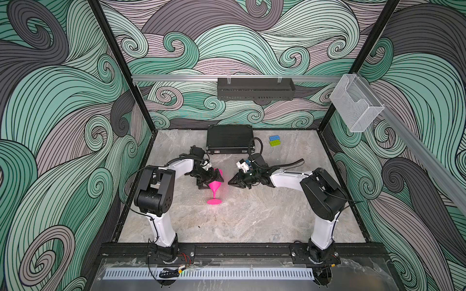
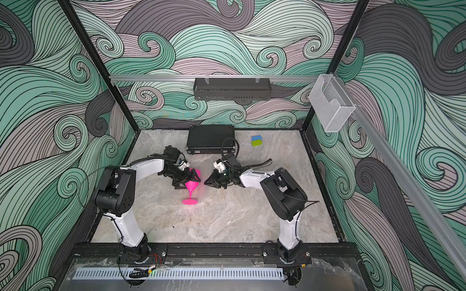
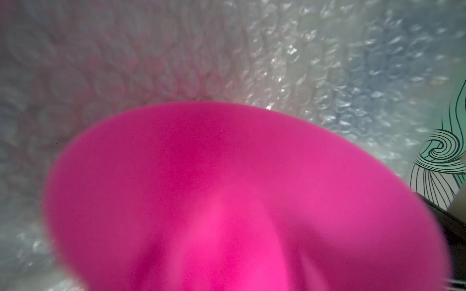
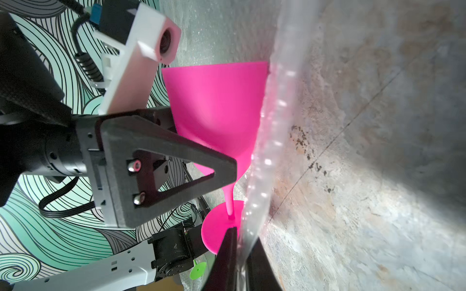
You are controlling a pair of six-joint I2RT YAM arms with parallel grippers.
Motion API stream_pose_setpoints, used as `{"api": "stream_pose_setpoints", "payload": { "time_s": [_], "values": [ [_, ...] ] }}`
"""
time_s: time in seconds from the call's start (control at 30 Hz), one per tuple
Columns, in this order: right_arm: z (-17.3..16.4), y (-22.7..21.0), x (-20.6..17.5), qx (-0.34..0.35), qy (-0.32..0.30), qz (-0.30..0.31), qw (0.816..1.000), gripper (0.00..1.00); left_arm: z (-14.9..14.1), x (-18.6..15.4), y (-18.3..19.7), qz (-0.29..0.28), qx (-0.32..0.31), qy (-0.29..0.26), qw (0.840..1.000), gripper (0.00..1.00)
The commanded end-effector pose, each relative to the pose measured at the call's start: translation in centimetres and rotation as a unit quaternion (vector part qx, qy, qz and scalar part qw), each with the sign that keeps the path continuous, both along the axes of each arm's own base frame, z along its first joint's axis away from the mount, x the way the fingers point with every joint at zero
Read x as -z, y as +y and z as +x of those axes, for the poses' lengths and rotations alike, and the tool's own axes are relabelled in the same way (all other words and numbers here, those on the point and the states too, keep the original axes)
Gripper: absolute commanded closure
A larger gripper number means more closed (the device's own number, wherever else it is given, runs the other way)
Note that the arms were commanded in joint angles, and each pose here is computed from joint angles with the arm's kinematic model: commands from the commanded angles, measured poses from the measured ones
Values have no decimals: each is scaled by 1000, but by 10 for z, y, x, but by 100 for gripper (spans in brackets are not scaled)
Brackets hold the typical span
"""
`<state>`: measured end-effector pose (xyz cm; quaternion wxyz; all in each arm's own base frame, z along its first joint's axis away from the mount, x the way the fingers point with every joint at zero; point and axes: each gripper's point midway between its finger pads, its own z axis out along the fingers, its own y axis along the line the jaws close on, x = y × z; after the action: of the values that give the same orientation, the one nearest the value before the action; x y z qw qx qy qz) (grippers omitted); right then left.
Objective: Wrap wine glasses in bubble wrap
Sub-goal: Wrap the wine glass in bubble wrap.
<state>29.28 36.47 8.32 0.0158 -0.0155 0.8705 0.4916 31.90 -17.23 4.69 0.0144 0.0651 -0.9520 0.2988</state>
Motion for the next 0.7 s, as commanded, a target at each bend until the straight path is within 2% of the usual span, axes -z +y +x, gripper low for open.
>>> {"api": "stream_pose_setpoints", "payload": {
  "time_s": [0.0, 0.23, 0.67],
  "values": [
    [-4, 4, -16, -20, -24, -1, 1000, 89, 2, -23, 1, -12, -3, -23, 1000, 12],
    [-3, 23, -26, -53, -42, -11, 998, 91, 6, -59, 1, -39, -5, -70, 997, 7],
    [-10, 47, -21, -94, -42, -31, 994, 89, 18, -52, 6, -50, -21, -59, 997, 5]
  ]
}}
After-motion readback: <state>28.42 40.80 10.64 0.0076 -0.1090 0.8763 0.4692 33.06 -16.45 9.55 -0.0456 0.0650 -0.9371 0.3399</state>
